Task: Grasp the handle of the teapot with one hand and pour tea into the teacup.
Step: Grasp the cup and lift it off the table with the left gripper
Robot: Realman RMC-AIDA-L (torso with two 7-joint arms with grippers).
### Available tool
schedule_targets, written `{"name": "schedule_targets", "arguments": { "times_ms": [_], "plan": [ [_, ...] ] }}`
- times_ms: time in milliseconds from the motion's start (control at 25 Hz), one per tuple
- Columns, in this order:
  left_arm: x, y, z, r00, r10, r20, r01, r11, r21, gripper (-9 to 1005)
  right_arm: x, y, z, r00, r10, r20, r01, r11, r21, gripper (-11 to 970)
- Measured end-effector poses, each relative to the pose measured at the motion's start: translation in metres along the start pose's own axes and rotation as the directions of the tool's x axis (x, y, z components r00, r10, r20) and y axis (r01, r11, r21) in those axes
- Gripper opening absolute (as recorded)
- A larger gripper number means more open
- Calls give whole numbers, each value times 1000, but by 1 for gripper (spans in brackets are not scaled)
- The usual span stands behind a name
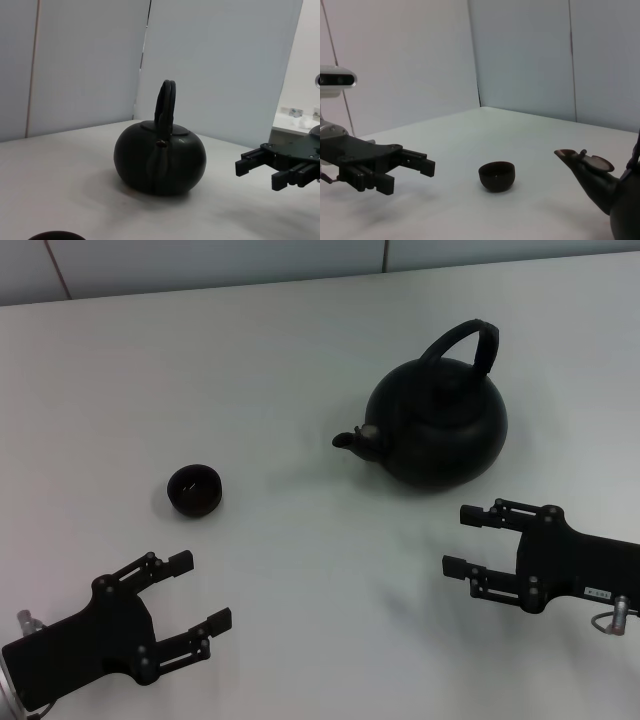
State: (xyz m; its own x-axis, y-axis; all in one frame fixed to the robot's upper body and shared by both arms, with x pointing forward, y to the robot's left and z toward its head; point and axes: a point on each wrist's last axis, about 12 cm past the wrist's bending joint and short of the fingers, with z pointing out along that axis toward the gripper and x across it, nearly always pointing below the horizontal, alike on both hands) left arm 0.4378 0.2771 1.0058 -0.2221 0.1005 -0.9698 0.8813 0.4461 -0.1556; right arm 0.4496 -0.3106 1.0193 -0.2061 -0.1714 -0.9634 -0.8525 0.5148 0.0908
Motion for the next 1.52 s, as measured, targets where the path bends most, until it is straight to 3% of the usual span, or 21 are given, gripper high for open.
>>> {"name": "schedule_targets", "arguments": {
  "times_ms": [1120, 1280, 1480, 1520],
  "plan": [
    [-1, -3, 1, 999, -26, 28, 26, 1000, -2, 830, -1, -1, 2, 999, -35, 0, 35, 999, -2, 668],
    [-5, 6, 1, 997, -22, 77, 29, 996, -88, 830, -2, -2, 4, 999, -38, 3, 38, 999, -3, 669],
    [-9, 26, -1, 987, 35, 155, 17, 947, -319, 830, -3, -3, 4, 999, -38, 9, 38, 999, 3, 669],
    [-9, 26, -1, 987, 35, 155, 17, 947, -319, 830, -3, -3, 4, 999, -38, 9, 38, 999, 3, 669]
  ]
}}
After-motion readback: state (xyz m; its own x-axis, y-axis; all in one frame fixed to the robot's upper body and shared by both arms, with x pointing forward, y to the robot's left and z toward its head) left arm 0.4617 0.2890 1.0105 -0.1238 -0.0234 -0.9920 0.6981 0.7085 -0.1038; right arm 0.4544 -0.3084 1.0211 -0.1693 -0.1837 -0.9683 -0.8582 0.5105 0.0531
